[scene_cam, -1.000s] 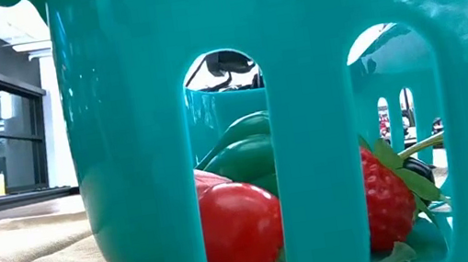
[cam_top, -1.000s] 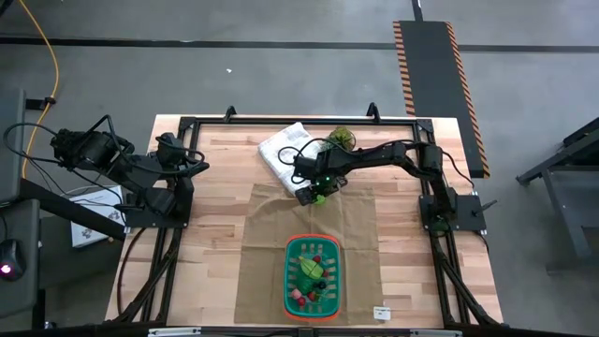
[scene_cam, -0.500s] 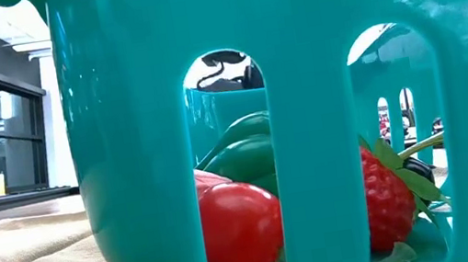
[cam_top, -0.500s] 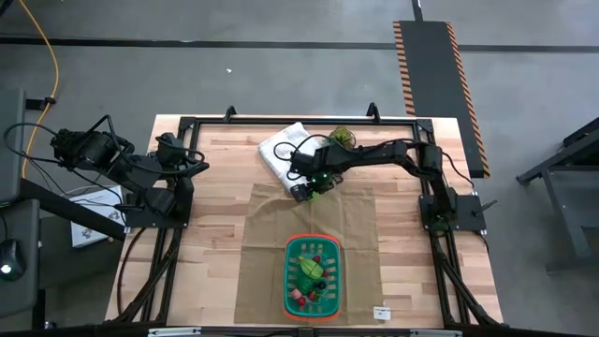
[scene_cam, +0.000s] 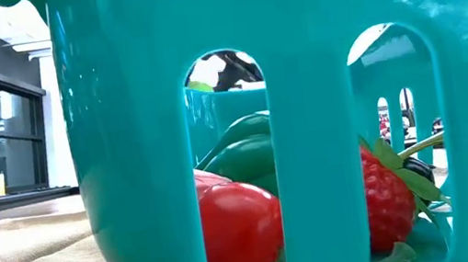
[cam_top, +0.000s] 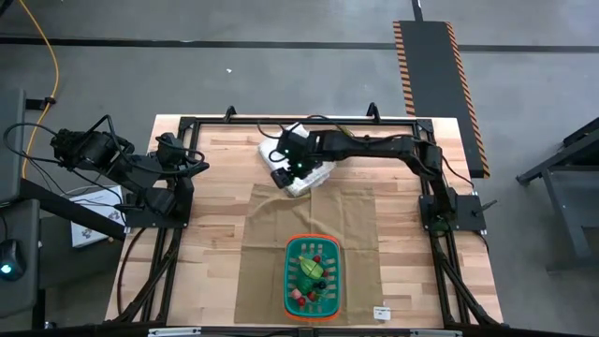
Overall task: Pick and placing Produce into tupperware
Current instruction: Put the green cabbage into the blue bin
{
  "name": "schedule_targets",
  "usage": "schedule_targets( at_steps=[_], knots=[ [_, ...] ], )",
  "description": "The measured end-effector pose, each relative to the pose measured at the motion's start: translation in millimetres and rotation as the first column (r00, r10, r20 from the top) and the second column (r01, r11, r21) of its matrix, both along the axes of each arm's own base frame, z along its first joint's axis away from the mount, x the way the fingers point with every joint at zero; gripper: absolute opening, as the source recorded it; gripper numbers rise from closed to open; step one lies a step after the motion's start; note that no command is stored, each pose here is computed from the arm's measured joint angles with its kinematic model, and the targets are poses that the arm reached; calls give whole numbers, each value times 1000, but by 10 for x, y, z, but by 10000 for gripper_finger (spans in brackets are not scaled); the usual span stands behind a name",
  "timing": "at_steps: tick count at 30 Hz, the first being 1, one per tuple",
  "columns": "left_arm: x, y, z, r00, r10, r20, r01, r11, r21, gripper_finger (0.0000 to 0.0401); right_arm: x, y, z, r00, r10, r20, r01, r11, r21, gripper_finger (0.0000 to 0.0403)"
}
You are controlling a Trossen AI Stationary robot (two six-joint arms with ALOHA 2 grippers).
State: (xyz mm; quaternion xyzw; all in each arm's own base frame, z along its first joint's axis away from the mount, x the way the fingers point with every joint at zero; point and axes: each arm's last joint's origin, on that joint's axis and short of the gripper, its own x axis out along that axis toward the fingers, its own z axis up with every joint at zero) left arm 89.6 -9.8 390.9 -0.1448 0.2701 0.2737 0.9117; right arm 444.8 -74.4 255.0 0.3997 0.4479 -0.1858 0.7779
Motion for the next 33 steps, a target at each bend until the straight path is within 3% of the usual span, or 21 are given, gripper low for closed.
schedule_targets(
  at_steps=[14,23,33],
  knots=[
    [0,0,0,1000,0,0,0,1000,0,1,50,-252,801,961,106,257,-75,989,-127,216],
    [-4,1,-5,1000,0,-7,0,1000,2,1,-26,-255,1407,857,280,433,-195,953,-230,216],
    [-16,-3,-21,999,-23,-33,22,1000,-16,1,-455,-206,2013,759,344,553,-174,925,-337,216]
  ],
)
